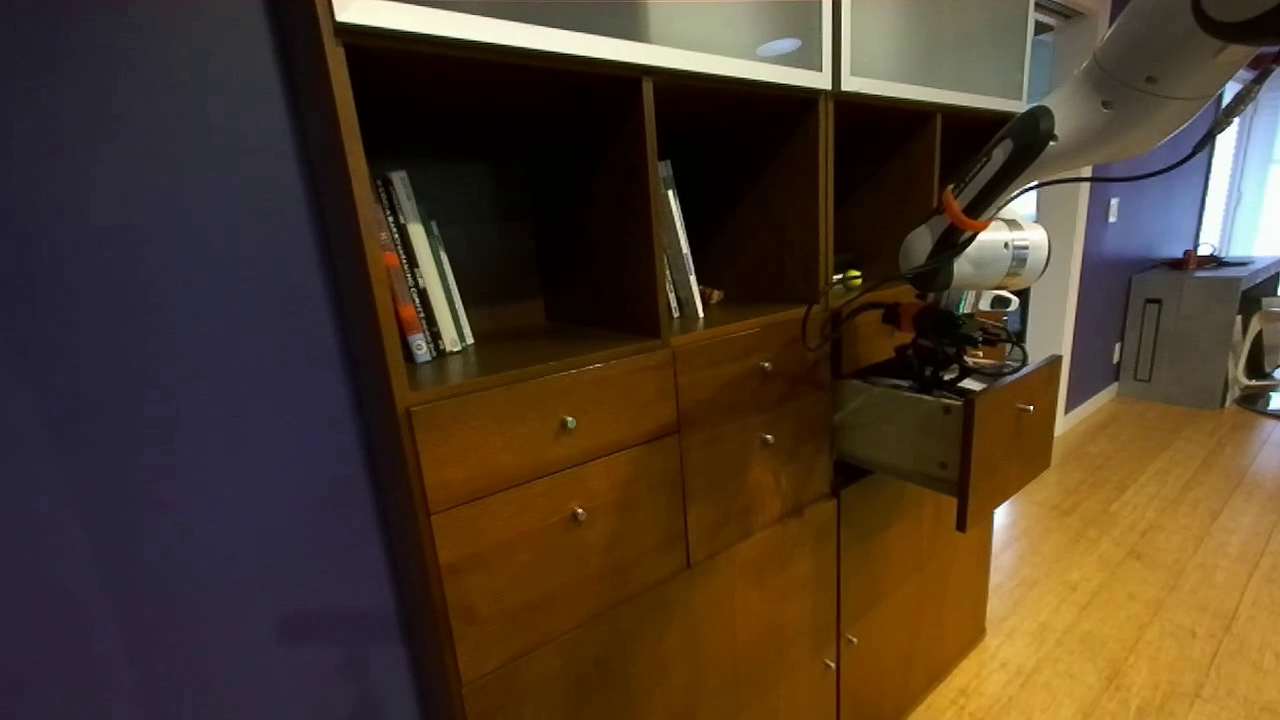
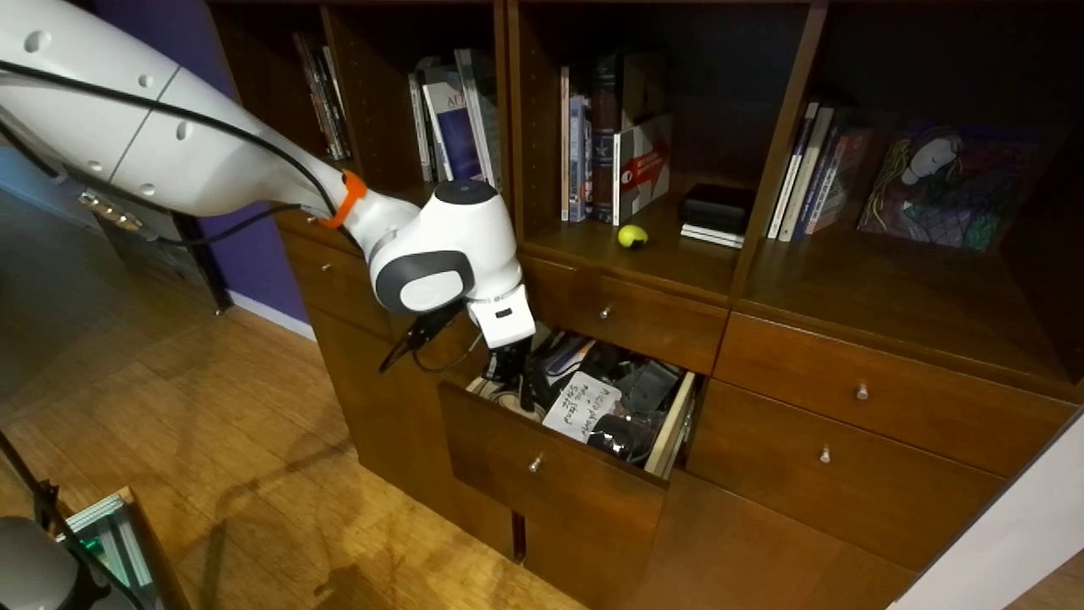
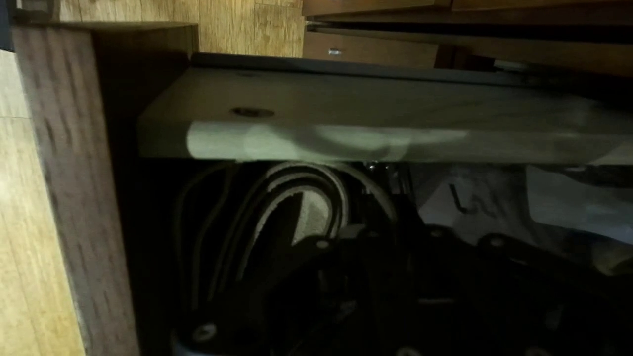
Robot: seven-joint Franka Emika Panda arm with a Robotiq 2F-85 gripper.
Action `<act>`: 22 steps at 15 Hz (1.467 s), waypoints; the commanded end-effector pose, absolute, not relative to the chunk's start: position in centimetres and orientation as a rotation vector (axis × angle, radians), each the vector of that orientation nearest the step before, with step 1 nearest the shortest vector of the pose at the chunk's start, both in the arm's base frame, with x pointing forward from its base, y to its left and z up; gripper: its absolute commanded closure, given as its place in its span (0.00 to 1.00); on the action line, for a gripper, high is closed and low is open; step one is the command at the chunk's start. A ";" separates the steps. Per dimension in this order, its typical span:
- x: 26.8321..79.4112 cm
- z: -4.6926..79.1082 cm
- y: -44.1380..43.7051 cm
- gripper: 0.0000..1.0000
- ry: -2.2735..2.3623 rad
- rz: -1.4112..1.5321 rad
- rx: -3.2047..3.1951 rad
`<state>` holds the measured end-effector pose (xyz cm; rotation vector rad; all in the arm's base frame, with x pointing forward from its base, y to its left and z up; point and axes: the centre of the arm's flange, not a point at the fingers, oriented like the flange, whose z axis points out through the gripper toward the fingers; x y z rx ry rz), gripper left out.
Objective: Remove the belt from the open drawer and put it on top of the drawer
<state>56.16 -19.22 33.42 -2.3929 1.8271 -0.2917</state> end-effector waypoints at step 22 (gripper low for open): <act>47.3 56.5 -20.2 0.99 1.790 -0.944 -1.918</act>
